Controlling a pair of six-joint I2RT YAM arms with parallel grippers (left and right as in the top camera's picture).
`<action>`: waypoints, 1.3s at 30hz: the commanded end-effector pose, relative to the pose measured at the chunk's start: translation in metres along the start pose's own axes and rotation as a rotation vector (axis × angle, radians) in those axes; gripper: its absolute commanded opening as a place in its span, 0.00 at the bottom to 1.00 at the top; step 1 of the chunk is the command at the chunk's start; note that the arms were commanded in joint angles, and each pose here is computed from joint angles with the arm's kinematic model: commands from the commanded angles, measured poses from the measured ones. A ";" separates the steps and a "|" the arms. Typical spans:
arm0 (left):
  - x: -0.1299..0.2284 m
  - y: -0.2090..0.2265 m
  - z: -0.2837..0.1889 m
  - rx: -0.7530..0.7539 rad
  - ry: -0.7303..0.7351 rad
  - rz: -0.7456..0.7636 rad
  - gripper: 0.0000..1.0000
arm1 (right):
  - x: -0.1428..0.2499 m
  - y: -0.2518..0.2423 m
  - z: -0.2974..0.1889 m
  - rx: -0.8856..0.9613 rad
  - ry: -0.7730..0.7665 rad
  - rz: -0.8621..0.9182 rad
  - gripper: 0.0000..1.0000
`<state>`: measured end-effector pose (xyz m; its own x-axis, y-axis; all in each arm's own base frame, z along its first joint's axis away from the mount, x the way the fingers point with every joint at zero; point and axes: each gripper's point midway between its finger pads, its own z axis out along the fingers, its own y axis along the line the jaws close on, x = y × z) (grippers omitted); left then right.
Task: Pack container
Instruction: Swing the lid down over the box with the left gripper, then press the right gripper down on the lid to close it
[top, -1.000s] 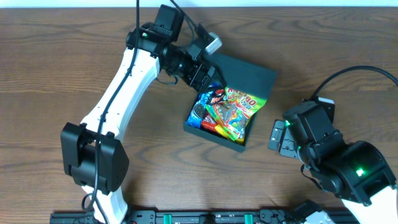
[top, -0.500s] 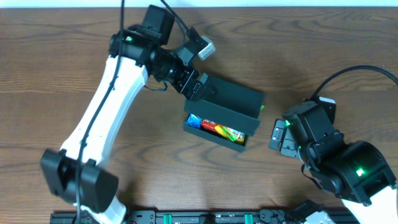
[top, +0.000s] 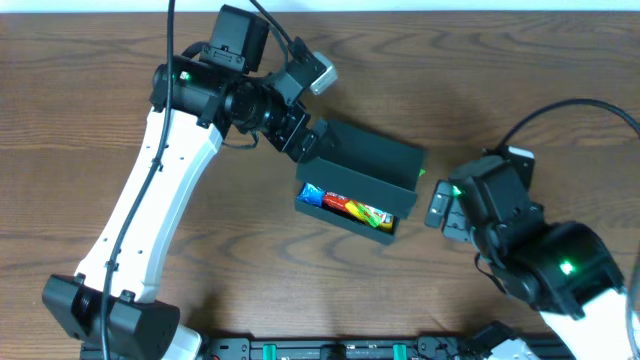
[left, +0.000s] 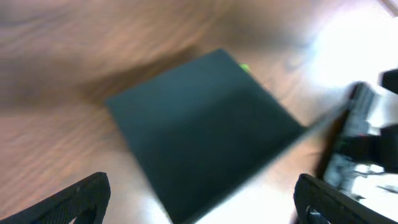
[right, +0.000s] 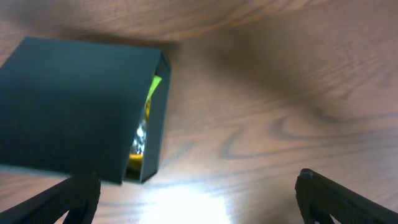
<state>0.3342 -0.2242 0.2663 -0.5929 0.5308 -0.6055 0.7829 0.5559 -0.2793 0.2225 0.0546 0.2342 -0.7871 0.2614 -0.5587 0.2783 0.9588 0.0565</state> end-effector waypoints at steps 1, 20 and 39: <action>-0.001 0.026 -0.002 -0.141 0.014 -0.036 0.95 | 0.001 0.001 0.017 0.056 0.015 0.002 0.99; 0.051 -0.018 0.038 -0.111 0.327 -0.001 0.95 | -0.001 0.015 0.047 0.115 0.053 -0.019 0.99; 0.078 -0.032 0.021 -0.178 0.411 -0.047 0.95 | 0.000 0.024 0.031 0.022 0.066 -0.038 0.99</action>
<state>0.2744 -0.2166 0.1946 -0.6816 0.7046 -0.1975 0.7315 0.6624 -0.1614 0.2491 0.0681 0.1950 -0.8414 0.2390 -0.4847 0.2951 0.9546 -0.0415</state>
